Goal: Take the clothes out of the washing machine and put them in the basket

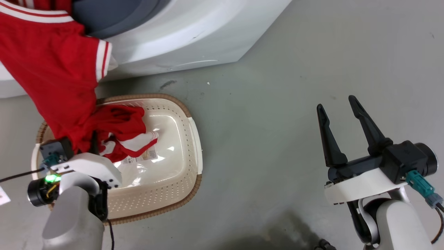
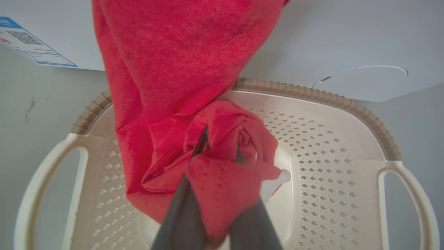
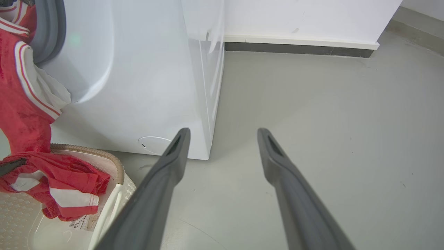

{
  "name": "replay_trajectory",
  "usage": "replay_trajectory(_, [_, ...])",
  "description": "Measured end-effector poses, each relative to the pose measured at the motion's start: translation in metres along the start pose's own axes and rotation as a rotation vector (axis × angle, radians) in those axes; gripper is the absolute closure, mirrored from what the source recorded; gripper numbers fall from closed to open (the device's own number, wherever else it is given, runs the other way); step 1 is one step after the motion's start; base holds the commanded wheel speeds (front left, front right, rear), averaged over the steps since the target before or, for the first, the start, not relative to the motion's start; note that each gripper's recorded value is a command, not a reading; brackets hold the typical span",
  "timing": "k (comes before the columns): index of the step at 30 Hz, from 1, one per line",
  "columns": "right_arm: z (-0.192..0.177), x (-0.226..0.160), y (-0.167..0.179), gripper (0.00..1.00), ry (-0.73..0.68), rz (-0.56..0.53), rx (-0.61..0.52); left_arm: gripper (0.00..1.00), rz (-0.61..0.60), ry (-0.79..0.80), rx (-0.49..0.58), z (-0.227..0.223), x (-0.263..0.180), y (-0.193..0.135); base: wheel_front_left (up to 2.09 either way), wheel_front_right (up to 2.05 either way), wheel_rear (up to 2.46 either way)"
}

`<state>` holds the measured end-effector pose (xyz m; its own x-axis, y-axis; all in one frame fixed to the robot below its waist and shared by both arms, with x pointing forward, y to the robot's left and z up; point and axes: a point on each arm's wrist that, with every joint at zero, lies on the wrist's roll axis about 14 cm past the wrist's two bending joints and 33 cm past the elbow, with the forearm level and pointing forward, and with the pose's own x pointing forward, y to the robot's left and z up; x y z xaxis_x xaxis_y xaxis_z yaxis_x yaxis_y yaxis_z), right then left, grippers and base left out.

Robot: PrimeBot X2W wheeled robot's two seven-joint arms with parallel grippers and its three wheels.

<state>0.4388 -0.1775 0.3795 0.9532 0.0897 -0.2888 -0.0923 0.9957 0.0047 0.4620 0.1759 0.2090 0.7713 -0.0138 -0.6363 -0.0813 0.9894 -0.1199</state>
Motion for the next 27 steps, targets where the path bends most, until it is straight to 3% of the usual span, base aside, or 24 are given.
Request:
replay_trajectory(2, [-0.005,0.002,-0.001,0.00,0.008,-0.002,0.000,1.00,0.010,0.013,-0.003,-0.003,0.007,0.003,0.00,0.00,0.00])
replay_trajectory(3, [-0.006,0.003,-0.002,0.00,0.009,-0.003,-0.001,0.73,0.016,0.018,-0.006,-0.005,0.011,0.005,0.00,0.00,0.00])
replay_trajectory(5, [-0.009,0.004,-0.004,0.00,0.017,-0.008,0.002,0.44,0.022,0.023,-0.011,-0.005,0.017,0.006,0.00,0.00,0.00])
replay_trajectory(7, [-0.012,0.003,-0.006,0.00,0.022,-0.013,0.001,0.00,0.023,0.026,-0.022,-0.006,0.021,0.005,0.00,0.00,0.00])
replay_trajectory(16, [-0.001,-0.002,-0.011,0.00,-0.007,-0.029,-0.002,0.00,0.006,-0.027,-0.019,0.015,0.015,0.005,0.00,0.00,0.00])
replay_trajectory(27, [0.037,-0.022,0.000,0.00,-0.093,-0.008,-0.011,0.00,-0.040,-0.199,-0.015,0.064,-0.044,-0.013,0.00,0.00,0.00])
